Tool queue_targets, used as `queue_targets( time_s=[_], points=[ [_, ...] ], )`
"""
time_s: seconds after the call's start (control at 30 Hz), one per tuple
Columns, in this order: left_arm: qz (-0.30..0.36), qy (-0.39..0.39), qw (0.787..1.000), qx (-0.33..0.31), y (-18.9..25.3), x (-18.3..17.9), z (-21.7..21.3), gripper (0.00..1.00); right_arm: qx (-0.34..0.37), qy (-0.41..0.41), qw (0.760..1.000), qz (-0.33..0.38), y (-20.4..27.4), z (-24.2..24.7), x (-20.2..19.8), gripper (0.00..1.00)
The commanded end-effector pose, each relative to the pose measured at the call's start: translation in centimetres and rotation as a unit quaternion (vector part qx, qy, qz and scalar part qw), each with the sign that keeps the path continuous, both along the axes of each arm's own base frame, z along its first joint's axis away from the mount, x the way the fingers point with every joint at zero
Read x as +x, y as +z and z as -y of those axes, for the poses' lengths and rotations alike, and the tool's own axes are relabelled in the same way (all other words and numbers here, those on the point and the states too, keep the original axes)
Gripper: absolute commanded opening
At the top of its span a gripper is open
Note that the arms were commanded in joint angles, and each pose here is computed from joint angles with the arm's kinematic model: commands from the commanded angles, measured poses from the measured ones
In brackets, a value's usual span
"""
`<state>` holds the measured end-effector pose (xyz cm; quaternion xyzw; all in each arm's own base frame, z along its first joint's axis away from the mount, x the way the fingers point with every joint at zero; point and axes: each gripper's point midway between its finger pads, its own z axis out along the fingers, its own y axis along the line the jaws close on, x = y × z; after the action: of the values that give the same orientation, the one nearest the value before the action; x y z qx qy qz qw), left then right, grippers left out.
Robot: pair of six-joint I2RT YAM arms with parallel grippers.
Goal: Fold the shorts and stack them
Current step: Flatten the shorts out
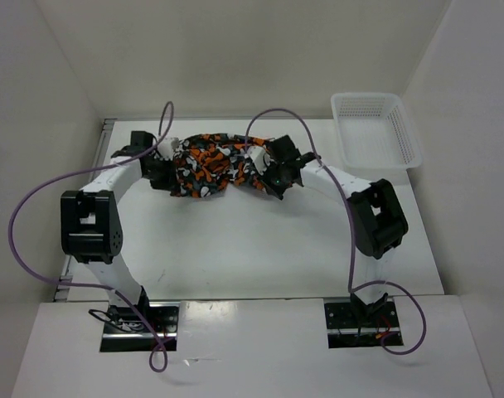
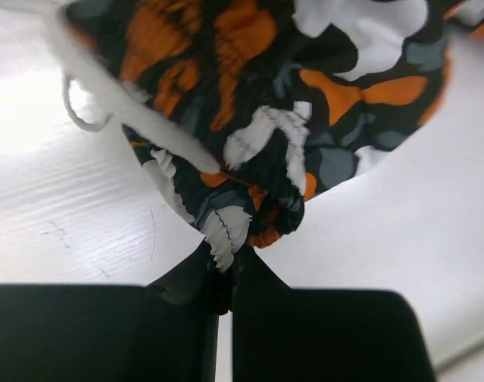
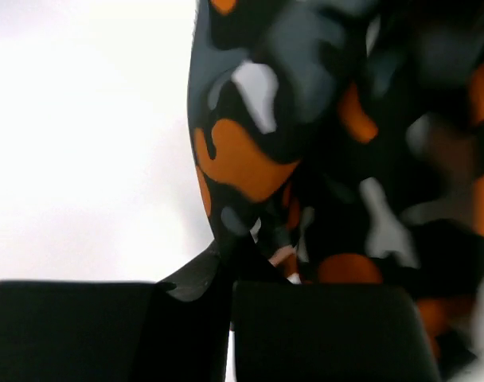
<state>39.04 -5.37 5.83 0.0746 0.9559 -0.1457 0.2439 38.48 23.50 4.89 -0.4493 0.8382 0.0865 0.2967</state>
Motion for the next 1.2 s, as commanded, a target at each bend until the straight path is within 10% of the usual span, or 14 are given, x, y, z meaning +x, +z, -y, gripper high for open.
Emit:
queue_targets(
  time_s=[0.0, 0.13, 0.43, 0.47, 0.5, 0.6, 0.9, 1.17],
  points=[
    [0.017, -0.014, 0.992, -0.126, 8.6, -0.6, 0.2, 0.00, 0.137, 0.124, 0.983, 0.010, 14.6, -3.2, -2.6, 0.00],
    [0.084, -0.020, 0.984, -0.157, 12.0, 1.4, -0.9, 0.00, 0.296, -0.029, 0.954, -0.023, 21.0, -0.6, 2.7, 0.00],
    [0.104, -0.007, 0.987, -0.119, 10.6, 3.8, -1.9, 0.00, 0.263, -0.246, 0.932, 0.034, 14.4, 2.5, 19.0, 0.06],
    [0.097, -0.003, 0.989, -0.116, 9.6, 3.8, -2.1, 0.00, 0.252, -0.267, 0.929, 0.056, 14.1, 3.1, 20.8, 0.18],
    [0.100, -0.003, 0.990, -0.103, 9.5, 4.1, -1.9, 0.00, 0.225, -0.299, 0.924, 0.075, 13.4, 3.8, 22.1, 0.58],
    [0.079, 0.001, 0.993, -0.089, 7.3, 3.4, -1.7, 0.00, 0.223, -0.318, 0.915, 0.104, 14.3, 3.5, 24.8, 0.90],
    [0.066, 0.037, 0.997, -0.034, 4.7, 3.1, -3.8, 0.02, 0.233, -0.253, 0.939, 0.015, 17.1, 4.8, 15.0, 0.88],
    [0.055, 0.040, 0.997, -0.031, 3.6, 2.5, -3.8, 0.03, 0.166, -0.179, 0.966, -0.083, 7.1, 3.0, 2.4, 0.69]
  ],
)
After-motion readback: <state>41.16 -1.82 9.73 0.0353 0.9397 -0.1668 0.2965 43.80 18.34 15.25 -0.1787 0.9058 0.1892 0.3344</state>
